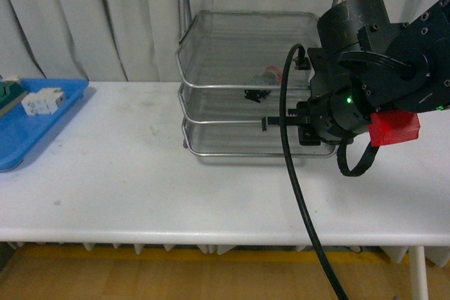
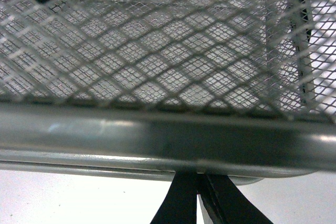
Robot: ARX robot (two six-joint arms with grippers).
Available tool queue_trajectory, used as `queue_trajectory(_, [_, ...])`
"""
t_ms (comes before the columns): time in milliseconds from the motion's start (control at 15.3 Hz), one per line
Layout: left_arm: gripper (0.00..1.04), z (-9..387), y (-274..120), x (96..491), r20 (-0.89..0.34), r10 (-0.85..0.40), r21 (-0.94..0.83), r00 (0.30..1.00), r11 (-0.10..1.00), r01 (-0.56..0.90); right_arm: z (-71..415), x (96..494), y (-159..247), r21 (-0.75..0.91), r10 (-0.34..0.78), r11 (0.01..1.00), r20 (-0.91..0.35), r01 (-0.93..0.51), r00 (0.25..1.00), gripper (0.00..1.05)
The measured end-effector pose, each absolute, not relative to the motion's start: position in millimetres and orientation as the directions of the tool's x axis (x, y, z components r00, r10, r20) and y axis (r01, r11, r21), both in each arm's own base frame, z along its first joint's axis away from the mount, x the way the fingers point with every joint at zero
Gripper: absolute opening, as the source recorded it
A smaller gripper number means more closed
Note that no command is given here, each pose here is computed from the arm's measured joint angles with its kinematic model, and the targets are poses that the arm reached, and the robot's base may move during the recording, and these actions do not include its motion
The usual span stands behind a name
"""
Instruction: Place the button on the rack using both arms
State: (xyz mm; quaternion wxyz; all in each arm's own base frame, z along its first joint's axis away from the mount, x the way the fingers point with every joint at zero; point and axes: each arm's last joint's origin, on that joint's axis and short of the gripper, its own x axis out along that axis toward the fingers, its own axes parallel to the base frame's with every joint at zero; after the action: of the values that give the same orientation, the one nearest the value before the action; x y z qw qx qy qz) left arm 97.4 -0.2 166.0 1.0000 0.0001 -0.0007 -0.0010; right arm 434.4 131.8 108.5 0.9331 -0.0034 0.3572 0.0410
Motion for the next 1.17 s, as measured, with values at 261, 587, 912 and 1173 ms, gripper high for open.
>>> queue_trajectory(261, [0.98, 166, 0, 97, 0.001, -0.002, 0.0, 1.0, 1.0, 0.002, 108, 437, 130, 0.01, 0.057, 0.998, -0.669, -0.068, 0.741, 0.02])
queue_trajectory(587, [0.98, 166, 0, 97, 0.002, -0.002, 0.0, 1.0, 1.0, 0.002, 113, 421, 125, 0.061, 0.099, 0.995, -0.668, -0.078, 0.738, 0.02])
queue_trajectory(912, [0.98, 166, 0, 97, 0.001, -0.002, 0.0, 1.0, 1.0, 0.002, 139, 343, 113, 0.242, 0.284, 0.956, -0.603, -0.168, 0.745, 0.02])
queue_trajectory(1173, [0.98, 166, 0, 97, 0.002, -0.002, 0.0, 1.0, 1.0, 0.002, 196, 263, 85, 0.371, 0.369, 0.904, -0.423, -0.213, 0.827, 0.02])
